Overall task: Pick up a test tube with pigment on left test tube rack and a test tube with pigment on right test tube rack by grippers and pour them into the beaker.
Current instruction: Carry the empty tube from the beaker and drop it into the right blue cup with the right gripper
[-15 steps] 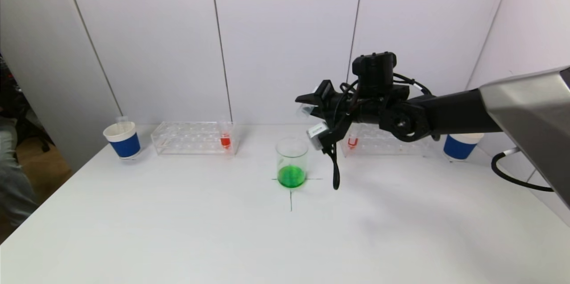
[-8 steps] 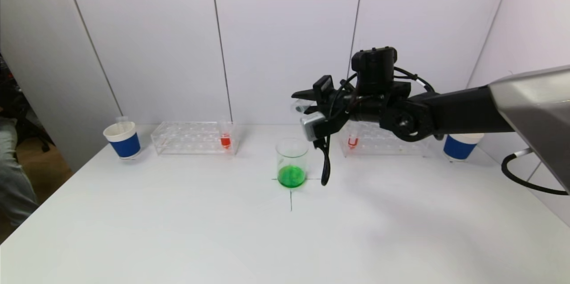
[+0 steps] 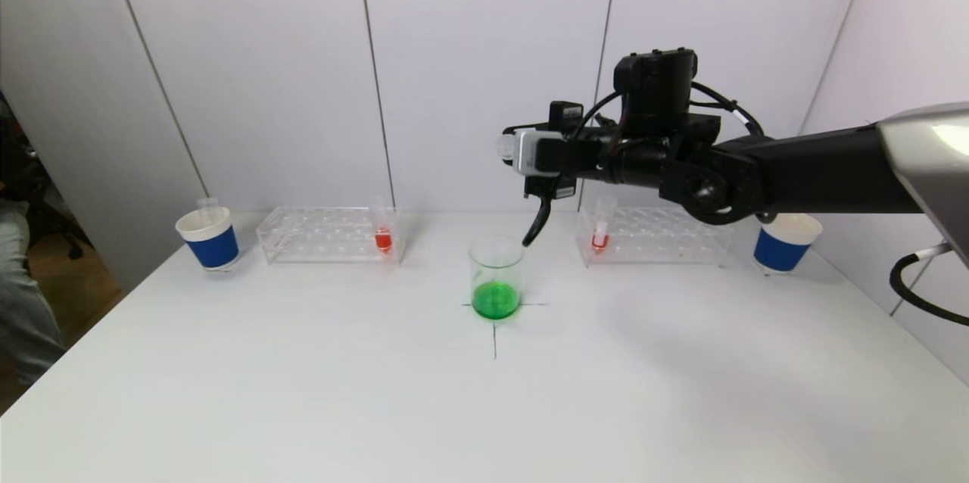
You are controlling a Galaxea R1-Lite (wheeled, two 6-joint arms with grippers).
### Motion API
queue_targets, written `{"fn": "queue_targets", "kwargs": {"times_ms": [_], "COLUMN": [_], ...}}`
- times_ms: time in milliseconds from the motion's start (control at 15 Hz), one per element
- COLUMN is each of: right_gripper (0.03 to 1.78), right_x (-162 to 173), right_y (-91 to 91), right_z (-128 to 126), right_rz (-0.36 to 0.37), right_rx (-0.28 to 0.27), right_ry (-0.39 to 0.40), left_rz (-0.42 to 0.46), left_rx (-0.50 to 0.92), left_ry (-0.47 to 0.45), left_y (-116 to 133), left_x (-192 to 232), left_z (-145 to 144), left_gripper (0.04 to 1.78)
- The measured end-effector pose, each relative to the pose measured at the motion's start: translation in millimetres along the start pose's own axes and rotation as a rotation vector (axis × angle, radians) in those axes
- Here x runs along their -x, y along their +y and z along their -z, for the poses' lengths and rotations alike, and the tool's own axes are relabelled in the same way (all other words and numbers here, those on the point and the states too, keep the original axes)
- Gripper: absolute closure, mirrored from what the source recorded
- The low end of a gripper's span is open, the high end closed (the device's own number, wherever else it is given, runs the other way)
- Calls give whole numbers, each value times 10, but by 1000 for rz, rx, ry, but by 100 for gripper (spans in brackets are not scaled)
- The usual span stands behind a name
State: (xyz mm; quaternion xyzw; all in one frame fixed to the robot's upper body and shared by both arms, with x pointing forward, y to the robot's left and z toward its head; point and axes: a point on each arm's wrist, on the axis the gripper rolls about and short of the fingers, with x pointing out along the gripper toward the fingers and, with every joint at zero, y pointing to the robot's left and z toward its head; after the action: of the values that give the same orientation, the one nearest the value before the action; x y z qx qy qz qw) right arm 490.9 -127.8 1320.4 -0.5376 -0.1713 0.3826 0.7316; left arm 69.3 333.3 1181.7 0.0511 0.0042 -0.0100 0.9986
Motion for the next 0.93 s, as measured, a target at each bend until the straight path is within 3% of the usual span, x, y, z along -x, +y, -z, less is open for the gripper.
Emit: {"fn": "queue_targets", "kwargs": {"times_ms": [400,733,867,933], "right_gripper": [128,128,128,128], "right_x": [160,383,497,573], "right_y": [-344,-569,-620,-653], "right_z": [-113,-219,-171,-131], "right_rz": [237,451,533,555], "right_rx": [-451,-840,-967,-994], "right_ry": [13,90,168,206], "left_rz": [0,0,0,0], "left_rx": [0,0,0,0], "left_ry": [0,0,0,0], "left_y": [0,0,0,0], "left_x": [0,0,0,0], "left_z": [0,0,0,0], "left_gripper": [6,6,6,6]}}
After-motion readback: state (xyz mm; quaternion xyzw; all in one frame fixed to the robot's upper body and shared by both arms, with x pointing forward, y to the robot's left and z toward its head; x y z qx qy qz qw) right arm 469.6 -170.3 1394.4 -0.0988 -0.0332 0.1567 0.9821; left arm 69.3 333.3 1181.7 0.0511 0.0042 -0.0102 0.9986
